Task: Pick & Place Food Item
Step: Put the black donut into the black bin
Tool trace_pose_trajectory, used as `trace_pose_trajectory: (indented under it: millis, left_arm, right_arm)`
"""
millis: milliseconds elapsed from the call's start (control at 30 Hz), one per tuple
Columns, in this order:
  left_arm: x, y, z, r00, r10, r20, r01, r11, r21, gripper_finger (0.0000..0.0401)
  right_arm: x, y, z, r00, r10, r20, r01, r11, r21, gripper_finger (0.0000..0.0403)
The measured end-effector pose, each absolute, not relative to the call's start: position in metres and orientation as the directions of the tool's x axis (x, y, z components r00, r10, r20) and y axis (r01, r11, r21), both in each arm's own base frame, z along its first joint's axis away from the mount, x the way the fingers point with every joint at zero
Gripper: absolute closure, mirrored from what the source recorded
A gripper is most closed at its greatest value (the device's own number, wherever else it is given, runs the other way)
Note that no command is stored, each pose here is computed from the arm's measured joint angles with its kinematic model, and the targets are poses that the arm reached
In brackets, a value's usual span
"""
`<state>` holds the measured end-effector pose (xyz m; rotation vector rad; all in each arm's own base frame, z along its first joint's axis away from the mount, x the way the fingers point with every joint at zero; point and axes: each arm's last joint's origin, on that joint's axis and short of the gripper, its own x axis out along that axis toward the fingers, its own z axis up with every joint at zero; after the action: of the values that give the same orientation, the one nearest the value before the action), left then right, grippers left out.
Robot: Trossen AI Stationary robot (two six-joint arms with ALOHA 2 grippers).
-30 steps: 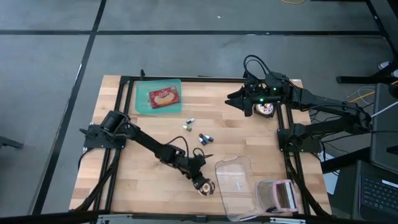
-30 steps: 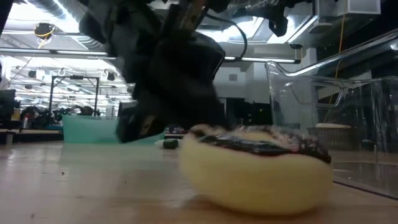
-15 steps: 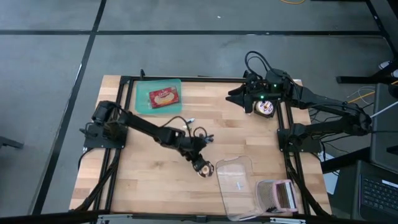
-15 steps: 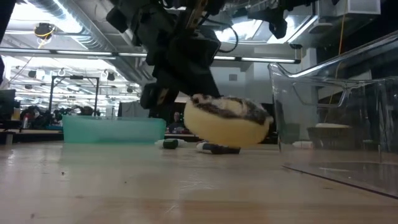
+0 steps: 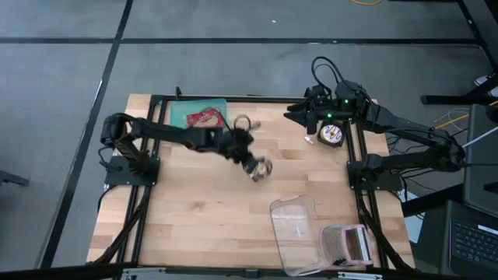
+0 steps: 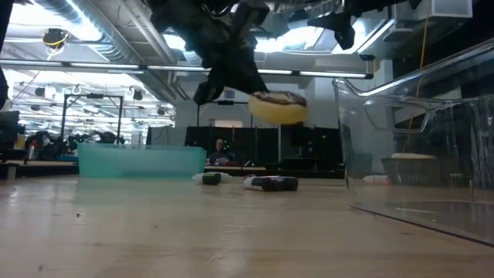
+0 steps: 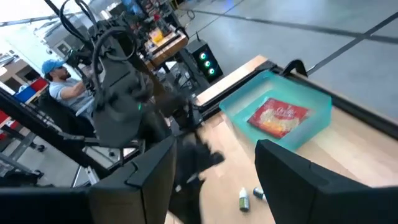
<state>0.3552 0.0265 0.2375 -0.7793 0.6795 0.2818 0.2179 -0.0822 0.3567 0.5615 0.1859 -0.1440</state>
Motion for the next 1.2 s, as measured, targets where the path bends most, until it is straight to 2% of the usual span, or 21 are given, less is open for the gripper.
trace_pose_trajectory:
  millis: [200, 367, 633, 867, 1200]
  left_arm:
    - [0.338, 0.075, 0.275, 0.818, 0.253, -0.517, -0.527, 0.689, -0.497, 0.0396]
    - [0.324, 0.103, 0.303, 0.853, 0.369, -0.370, -0.513, 0.721, -0.465, 0.0396]
    - [0.313, 0.128, 0.332, 0.931, 0.331, -0.152, -0.362, 0.801, -0.476, 0.0396]
    - [0.309, 0.137, 0.331, 0.941, 0.298, -0.162, -0.339, 0.818, -0.465, 0.0396]
    - [0.304, 0.148, 0.332, 0.952, 0.267, -0.146, -0.305, 0.837, -0.455, 0.0396]
  right_arm:
    - [0.216, -0.091, 0.357, 0.960, -0.181, -0.215, 0.267, 0.824, 0.500, 0.0186]
    - [0.219, -0.096, 0.353, 0.952, -0.200, -0.233, 0.295, 0.809, 0.508, 0.0186]
    - [0.231, -0.104, 0.346, 0.943, -0.240, -0.229, 0.328, 0.777, 0.537, 0.0186]
    - [0.244, -0.111, 0.343, 0.948, -0.262, -0.183, 0.320, 0.766, 0.558, 0.0186]
    - [0.256, -0.116, 0.344, 0.945, -0.261, -0.196, 0.326, 0.760, 0.562, 0.0186]
